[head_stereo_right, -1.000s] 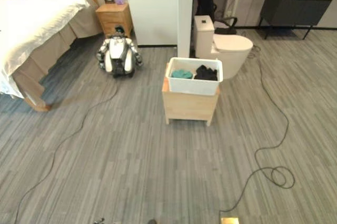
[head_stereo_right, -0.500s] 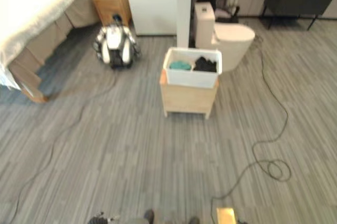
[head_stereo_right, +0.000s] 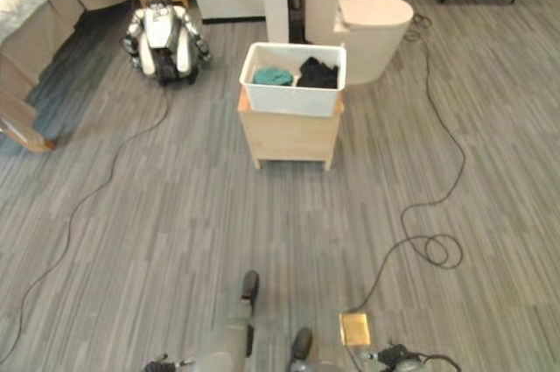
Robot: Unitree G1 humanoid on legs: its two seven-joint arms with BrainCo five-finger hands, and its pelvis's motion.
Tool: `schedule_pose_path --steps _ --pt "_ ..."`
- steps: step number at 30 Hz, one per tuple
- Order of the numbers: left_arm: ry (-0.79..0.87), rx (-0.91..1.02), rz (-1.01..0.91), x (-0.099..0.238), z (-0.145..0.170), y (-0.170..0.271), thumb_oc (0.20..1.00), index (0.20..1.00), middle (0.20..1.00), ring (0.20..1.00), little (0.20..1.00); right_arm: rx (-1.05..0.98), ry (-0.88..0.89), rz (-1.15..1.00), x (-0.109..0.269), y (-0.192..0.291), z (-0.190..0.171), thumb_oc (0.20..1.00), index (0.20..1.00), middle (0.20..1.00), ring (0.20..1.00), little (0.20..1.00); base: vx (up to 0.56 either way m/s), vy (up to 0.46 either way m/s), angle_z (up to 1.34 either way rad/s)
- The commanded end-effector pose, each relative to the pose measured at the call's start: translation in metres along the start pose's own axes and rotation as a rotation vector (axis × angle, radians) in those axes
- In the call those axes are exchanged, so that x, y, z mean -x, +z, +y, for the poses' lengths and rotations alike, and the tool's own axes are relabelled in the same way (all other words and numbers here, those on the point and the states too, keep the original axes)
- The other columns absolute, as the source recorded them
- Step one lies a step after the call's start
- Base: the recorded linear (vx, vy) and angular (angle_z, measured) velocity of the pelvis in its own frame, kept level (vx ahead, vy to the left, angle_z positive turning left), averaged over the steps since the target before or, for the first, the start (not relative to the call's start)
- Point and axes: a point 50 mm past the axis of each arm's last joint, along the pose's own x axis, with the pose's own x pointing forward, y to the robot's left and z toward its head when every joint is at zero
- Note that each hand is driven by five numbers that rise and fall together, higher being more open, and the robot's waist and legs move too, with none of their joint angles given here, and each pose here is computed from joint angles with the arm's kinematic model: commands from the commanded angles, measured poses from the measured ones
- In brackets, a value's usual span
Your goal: Grab the laundry basket,head to the washer,open it,put in the laundry and shut it.
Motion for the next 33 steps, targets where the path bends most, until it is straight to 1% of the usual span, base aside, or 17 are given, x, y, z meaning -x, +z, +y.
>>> schedule_pose_path --steps 1,3,6,8,9,11,15,18,21,22,24,26,29,31,33 --pt "0.04 0.023 -0.028 0.0 0.016 0.002 1.0 1.0 1.0 1.0 1.0 -0.027 0.001 0.014 0.001 -0.01 0.0 1.0 1.0 1.0 1.0 1.0 0.61 0.295 -0.33" --pt "0.047 0.015 -0.047 0.0 0.019 0.009 1.0 1.0 1.0 1.0 1.0 -0.058 0.0 0.013 0.001 -0.009 0.001 1.0 1.0 1.0 1.0 1.0 0.41 0.246 -0.36" --pt "0.044 0.02 -0.156 0.0 0.023 0.037 1.0 1.0 1.0 1.0 1.0 -0.092 -0.01 -0.029 0.0 0.003 -0.004 1.0 1.0 1.0 1.0 1.0 0.29 0.271 -0.13" --pt "0.052 0.02 -0.192 0.001 0.026 0.048 1.0 1.0 1.0 1.0 1.0 -0.112 -0.018 -0.071 0.0 0.015 -0.006 1.0 1.0 1.0 1.0 1.0 0.31 0.271 -0.17" --pt "0.069 0.028 -0.229 0.002 0.029 0.058 1.0 1.0 1.0 1.0 1.0 -0.112 -0.02 -0.097 0.001 0.022 -0.007 1.0 1.0 1.0 1.0 1.0 0.41 0.232 -0.12" --pt "0.07 0.021 -0.247 0.002 0.03 0.064 1.0 1.0 1.0 1.0 1.0 -0.102 -0.026 -0.099 0.0 0.023 -0.01 1.0 1.0 1.0 1.0 1.0 0.48 0.054 -0.36" --pt "0.067 0.004 -0.236 0.0 0.026 0.064 1.0 1.0 1.0 1.0 1.0 -0.109 -0.036 -0.055 0.0 0.01 -0.014 1.0 1.0 1.0 1.0 1.0 0.47 -0.114 0.03" --pt "0.055 -0.002 -0.221 -0.001 0.022 0.061 1.0 1.0 1.0 1.0 1.0 -0.117 -0.033 0.006 0.001 -0.01 -0.013 1.0 1.0 1.0 1.0 1.0 0.39 -0.144 0.87" --pt "0.048 0.046 -0.183 -0.001 0.016 0.048 1.0 1.0 1.0 1.0 1.0 -0.112 -0.039 0.089 0.004 -0.04 -0.014 1.0 1.0 1.0 1.0 1.0 0.46 -0.241 1.08" --pt "0.049 0.046 -0.183 -0.001 0.016 0.048 1.0 1.0 1.0 1.0 1.0 -0.112 -0.038 0.089 0.004 -0.04 -0.014 1.0 1.0 1.0 1.0 1.0 0.4 -0.275 0.6" --pt "0.05 0.092 -0.169 -0.001 0.013 0.044 1.0 1.0 1.0 1.0 1.0 -0.127 -0.041 0.137 0.006 -0.055 -0.012 1.0 1.0 1.0 1.0 1.0 0.24 -0.241 0.3" --pt "0.052 0.153 -0.175 -0.001 0.011 0.043 1.0 1.0 1.0 1.0 1.0 -0.137 -0.07 0.139 0.006 -0.054 -0.019 1.0 1.0 1.0 1.0 1.0 0.14 -0.28 0.14" --pt "0.075 0.198 -0.233 0.001 0.012 0.056 1.0 1.0 1.0 1.0 1.0 -0.182 -0.134 0.078 0.004 -0.038 -0.031 1.0 1.0 1.0 1.0 1.0 0.11 -0.208 -0.04" --pt "0.098 0.251 -0.283 0.004 0.009 0.063 1.0 1.0 1.0 1.0 1.0 -0.235 -0.189 0.011 0.003 -0.021 -0.041 1.0 1.0 1.0 1.0 1.0 0.17 -0.053 -0.14" --pt "0.105 0.273 -0.289 0.005 0.008 0.063 1.0 1.0 1.0 1.0 1.0 -0.254 -0.201 -0.005 0.003 -0.018 -0.042 1.0 1.0 1.0 1.0 1.0 0.16 0.061 -0.04"
